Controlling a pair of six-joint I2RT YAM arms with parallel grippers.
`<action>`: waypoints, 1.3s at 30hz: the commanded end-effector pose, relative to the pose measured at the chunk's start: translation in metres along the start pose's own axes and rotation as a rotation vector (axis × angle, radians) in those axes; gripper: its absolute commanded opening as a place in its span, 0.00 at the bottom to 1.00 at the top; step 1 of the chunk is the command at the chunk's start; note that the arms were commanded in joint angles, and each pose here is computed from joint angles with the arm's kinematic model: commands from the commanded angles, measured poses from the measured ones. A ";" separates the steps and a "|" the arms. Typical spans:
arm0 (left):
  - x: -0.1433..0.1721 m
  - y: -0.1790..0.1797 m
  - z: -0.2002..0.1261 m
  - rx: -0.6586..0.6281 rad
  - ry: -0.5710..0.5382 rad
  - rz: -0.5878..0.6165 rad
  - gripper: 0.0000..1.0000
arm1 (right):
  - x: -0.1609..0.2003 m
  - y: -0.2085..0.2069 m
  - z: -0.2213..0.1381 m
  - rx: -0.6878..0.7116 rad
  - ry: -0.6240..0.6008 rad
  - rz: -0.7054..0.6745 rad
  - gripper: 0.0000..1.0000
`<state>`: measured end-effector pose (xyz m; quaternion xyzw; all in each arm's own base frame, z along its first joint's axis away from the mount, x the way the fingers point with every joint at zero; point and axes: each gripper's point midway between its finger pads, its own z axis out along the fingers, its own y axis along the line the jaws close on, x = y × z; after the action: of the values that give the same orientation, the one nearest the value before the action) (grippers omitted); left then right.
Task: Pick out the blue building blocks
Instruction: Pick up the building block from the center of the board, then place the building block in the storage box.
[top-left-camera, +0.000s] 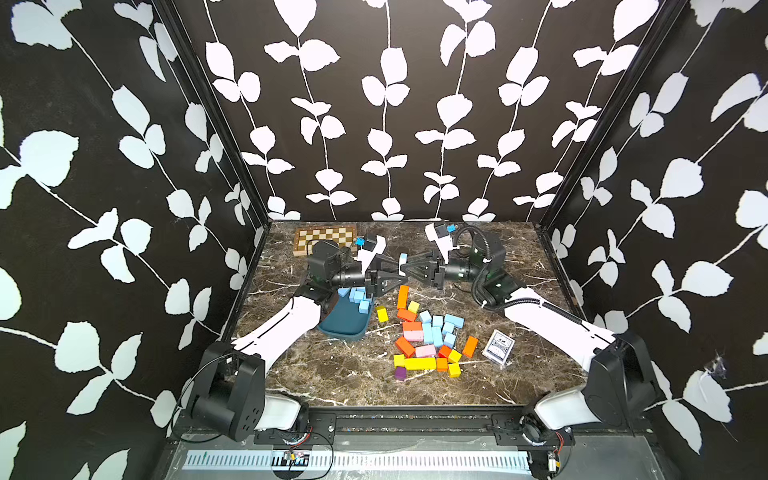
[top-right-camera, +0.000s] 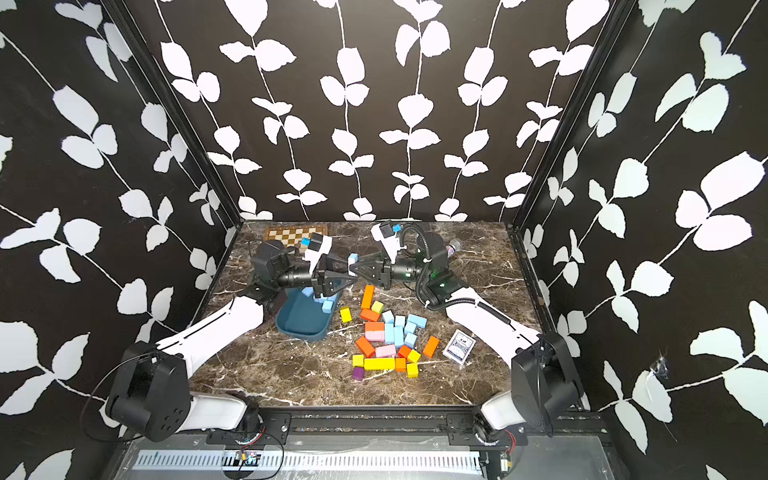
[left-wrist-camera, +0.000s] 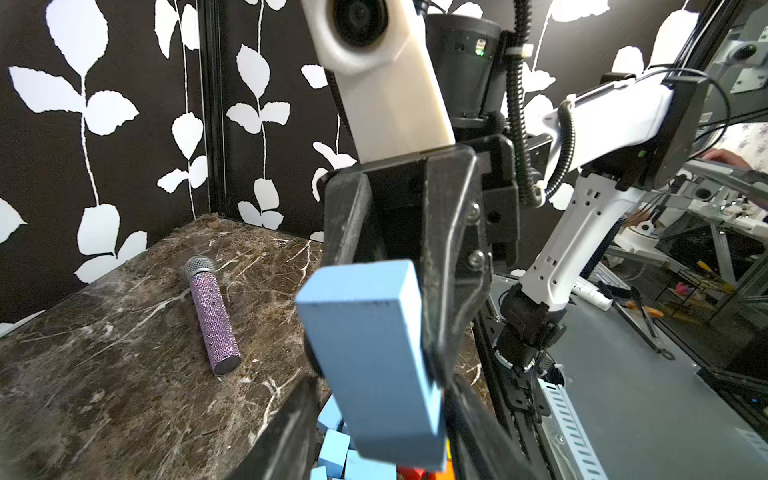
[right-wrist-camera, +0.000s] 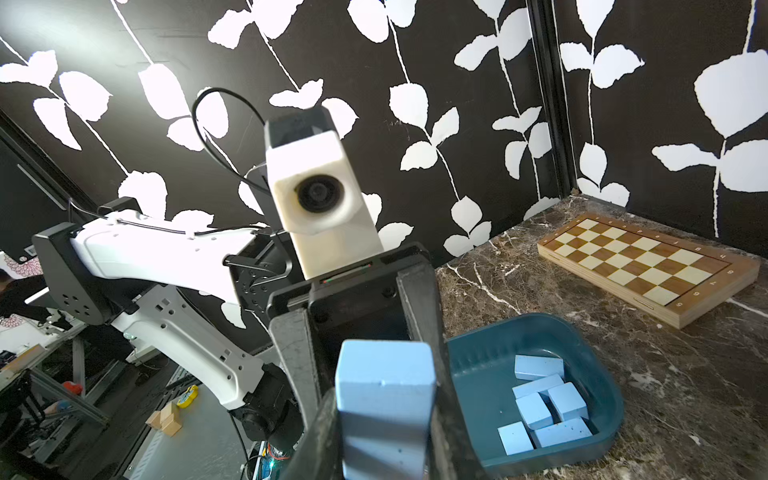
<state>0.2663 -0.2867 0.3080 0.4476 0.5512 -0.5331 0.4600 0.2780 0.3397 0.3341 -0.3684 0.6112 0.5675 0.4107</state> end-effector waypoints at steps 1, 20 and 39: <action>-0.014 -0.006 0.003 0.025 -0.021 0.044 0.42 | -0.017 0.016 0.002 -0.057 -0.033 -0.092 0.17; 0.052 0.035 -0.033 -0.391 0.295 -0.051 0.13 | -0.002 -0.036 -0.049 0.468 -0.074 -0.064 0.67; 0.217 0.089 -0.171 -1.079 0.802 -0.502 0.16 | 0.053 -0.077 -0.046 0.566 -0.011 0.202 0.66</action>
<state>0.3121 -0.1271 0.0913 0.2129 0.9378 -0.0875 0.2599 0.3245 0.2842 0.2540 -0.1785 0.7820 0.4052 0.4386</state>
